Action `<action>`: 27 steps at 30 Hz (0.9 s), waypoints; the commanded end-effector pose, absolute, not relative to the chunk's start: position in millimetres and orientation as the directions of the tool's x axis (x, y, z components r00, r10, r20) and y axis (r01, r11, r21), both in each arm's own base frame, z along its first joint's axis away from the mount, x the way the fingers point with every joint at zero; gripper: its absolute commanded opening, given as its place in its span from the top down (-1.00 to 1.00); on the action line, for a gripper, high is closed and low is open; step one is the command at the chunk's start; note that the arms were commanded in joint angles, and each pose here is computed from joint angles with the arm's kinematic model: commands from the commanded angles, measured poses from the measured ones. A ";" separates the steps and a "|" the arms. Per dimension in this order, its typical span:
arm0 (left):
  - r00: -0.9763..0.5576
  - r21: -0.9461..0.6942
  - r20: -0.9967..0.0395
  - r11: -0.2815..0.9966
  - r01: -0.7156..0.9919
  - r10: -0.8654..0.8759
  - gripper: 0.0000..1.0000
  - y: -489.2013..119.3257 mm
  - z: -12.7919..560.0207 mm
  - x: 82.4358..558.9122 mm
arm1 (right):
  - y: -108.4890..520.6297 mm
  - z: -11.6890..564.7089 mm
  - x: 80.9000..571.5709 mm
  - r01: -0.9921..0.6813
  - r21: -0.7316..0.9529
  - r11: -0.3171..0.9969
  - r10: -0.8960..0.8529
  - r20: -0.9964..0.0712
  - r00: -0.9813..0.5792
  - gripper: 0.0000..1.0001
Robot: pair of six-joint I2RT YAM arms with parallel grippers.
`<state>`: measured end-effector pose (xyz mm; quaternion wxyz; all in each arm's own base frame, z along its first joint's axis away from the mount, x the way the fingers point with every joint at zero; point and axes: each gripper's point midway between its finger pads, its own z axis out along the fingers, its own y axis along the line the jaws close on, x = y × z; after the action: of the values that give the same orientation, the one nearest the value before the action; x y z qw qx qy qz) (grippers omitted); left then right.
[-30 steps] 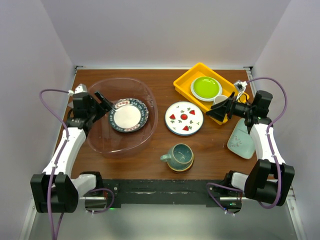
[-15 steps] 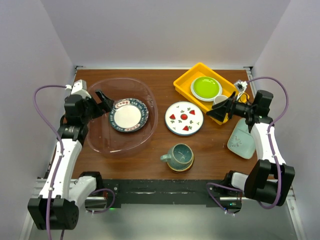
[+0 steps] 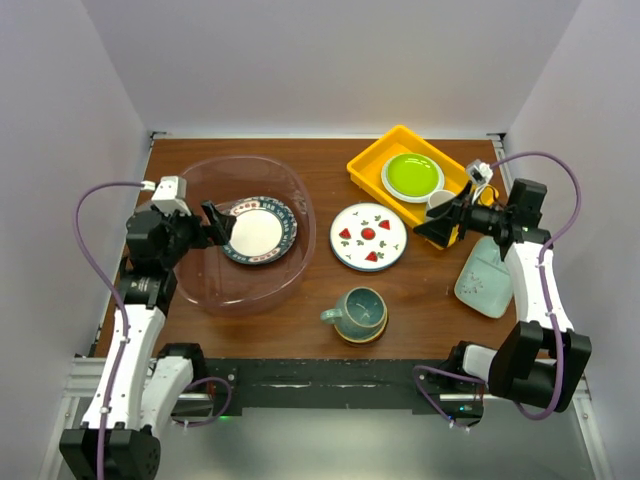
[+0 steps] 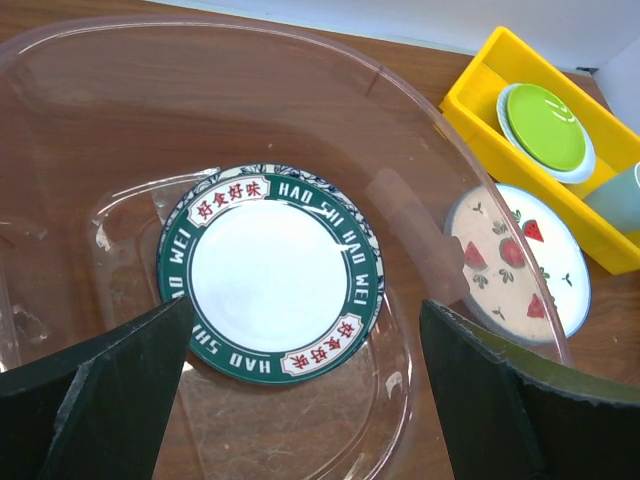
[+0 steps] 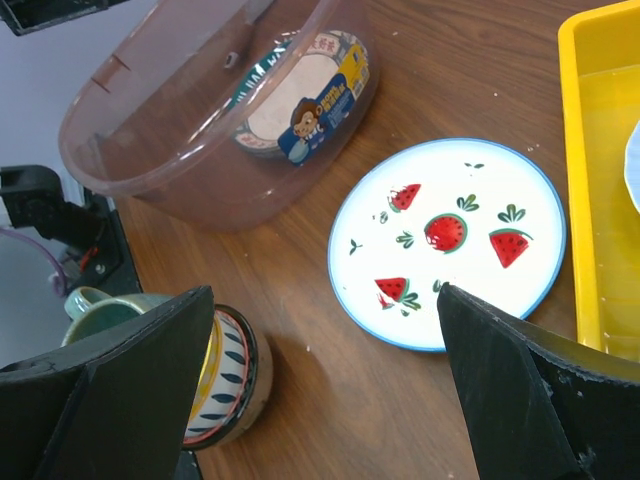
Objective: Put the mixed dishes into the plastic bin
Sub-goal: Place the plate in the plastic bin, then pick up the plate at the center of the board.
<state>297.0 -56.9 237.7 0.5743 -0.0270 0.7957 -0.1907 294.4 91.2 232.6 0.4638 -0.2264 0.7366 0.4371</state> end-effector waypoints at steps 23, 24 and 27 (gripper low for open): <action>-0.206 -0.281 -0.954 0.893 0.353 -0.219 -1.00 -76.7 255.8 277.7 | 84.3 224.1 291.9 -0.806 0.274 0.525 -0.067 -0.930 -0.361 -0.96; -0.202 -0.280 -0.955 0.893 0.352 -0.219 -1.00 -76.3 256.5 278.1 | 83.6 222.7 291.8 -0.808 0.265 0.526 -0.074 -0.932 -0.354 -0.96; -0.201 -0.280 -0.955 0.891 0.358 -0.220 -1.00 -77.5 257.3 277.4 | 84.7 222.5 290.5 -0.815 0.257 0.520 -0.083 -0.934 -0.347 -0.96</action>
<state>277.0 -74.0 244.4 0.6094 0.0280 0.7599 -0.2247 286.4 87.3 210.9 0.4628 -0.2819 0.7396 0.3991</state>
